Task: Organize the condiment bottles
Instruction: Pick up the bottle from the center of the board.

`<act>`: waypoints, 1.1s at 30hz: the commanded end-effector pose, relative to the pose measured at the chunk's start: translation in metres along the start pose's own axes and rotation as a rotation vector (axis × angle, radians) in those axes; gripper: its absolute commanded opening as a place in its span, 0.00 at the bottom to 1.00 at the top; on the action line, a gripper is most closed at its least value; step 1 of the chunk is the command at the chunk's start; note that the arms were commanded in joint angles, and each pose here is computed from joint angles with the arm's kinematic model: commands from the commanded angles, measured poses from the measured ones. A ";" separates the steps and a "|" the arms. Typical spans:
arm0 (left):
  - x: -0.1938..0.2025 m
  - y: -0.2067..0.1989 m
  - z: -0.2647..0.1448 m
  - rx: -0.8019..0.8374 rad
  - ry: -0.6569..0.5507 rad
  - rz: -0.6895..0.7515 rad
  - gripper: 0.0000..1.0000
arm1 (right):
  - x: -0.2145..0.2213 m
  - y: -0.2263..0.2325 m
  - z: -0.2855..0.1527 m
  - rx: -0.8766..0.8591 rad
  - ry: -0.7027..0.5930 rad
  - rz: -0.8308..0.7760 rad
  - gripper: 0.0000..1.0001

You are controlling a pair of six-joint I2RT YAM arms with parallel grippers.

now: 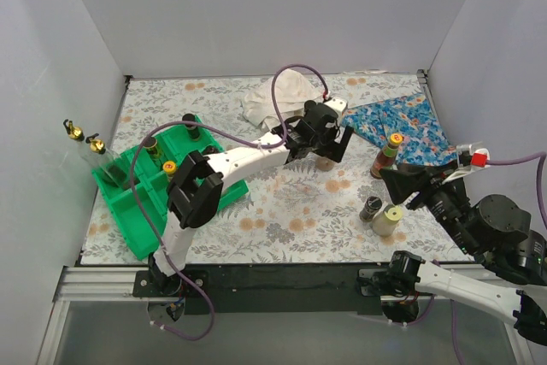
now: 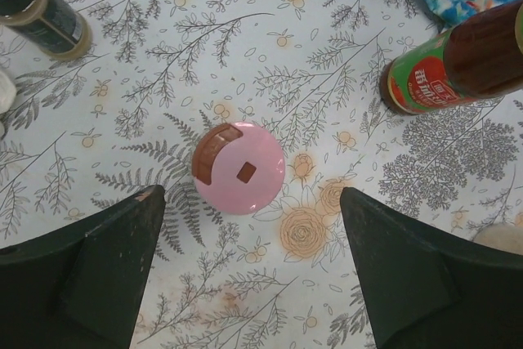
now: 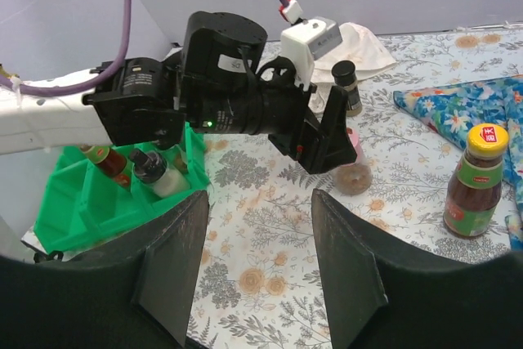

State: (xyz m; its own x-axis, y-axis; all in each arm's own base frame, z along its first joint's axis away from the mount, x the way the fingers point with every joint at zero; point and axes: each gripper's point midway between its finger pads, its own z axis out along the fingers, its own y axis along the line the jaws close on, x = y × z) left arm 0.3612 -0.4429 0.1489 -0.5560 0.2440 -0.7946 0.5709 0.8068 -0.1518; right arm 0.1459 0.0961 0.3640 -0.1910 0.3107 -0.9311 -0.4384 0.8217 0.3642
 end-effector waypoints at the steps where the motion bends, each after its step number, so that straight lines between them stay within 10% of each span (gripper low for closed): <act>1: -0.018 0.000 0.012 -0.013 -0.050 0.076 0.86 | -0.016 -0.006 -0.006 0.016 -0.049 0.017 0.61; 12: -0.013 0.011 0.038 -0.092 -0.055 0.091 0.67 | -0.014 -0.012 -0.008 0.040 -0.050 0.013 0.61; 21: -0.020 0.018 0.021 -0.142 -0.069 -0.001 0.00 | -0.008 -0.012 -0.003 0.053 -0.034 0.001 0.61; 33: -0.051 0.077 -0.094 -0.494 -0.191 -0.338 0.00 | -0.002 -0.004 0.001 0.032 -0.010 0.020 0.61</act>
State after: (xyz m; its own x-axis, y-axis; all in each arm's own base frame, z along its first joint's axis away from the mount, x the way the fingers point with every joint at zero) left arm 0.3764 -0.3858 0.1404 -0.6123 0.0688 -0.7876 0.2128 0.9738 -0.0803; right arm 0.1475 0.0869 0.3592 -0.1871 0.3086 -0.9326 -0.4049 0.8407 0.3595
